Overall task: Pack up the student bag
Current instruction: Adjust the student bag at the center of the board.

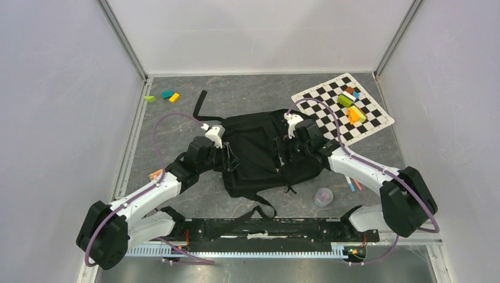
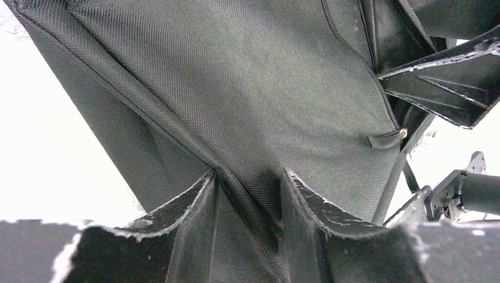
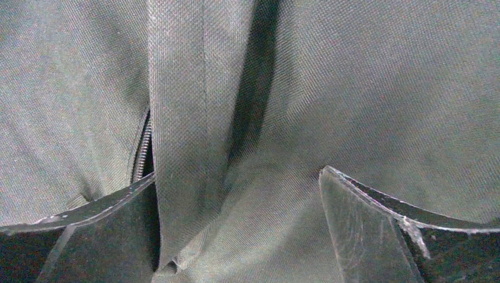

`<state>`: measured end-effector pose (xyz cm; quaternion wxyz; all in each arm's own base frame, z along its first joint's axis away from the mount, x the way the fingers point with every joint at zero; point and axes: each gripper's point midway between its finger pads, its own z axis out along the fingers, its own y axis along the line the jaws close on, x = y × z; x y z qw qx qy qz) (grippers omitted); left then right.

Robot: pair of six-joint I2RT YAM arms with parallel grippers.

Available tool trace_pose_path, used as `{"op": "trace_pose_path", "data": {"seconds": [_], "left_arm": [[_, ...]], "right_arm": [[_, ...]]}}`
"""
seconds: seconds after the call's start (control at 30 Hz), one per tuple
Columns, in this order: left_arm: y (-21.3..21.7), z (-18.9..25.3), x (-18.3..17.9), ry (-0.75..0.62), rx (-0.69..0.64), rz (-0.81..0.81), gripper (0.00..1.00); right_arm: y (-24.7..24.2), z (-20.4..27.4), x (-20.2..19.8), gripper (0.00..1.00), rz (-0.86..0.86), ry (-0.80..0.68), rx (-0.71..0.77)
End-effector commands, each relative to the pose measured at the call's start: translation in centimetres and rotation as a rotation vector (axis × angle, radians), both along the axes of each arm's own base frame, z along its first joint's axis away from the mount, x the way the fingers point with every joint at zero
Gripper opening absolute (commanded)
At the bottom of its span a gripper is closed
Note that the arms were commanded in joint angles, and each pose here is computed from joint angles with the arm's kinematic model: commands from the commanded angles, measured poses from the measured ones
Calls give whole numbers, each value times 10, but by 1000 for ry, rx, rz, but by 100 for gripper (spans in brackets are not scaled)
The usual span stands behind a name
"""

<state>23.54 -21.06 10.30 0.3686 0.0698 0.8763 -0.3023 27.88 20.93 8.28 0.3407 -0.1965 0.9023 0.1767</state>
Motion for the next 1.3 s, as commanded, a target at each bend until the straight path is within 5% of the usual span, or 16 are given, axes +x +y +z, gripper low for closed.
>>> {"op": "trace_pose_path", "data": {"seconds": [0.0, 0.37, 0.57, 0.73, 1.03, 1.27], "left_arm": [[-10, 7, -2, -12, -48, -35, 47], [-10, 7, -3, -19, -44, -43, 48], [-1, 23, 6, -91, 56, -16, 86], [-10, 73, 21, -198, 50, 26, 99], [-33, 79, 43, -181, 126, 55, 100], [19, 81, 45, -237, 329, 227, 100]], "right_arm": [[20, 3, 5, 98, 42, -13, 65], [75, 33, -16, 98, 182, 25, 373], [85, 47, -21, 98, 211, 3, 420], [85, 42, -25, 98, 220, 4, 415], [86, 29, -28, 98, 219, 20, 398], [85, 24, -30, 98, 217, 27, 390]]}}
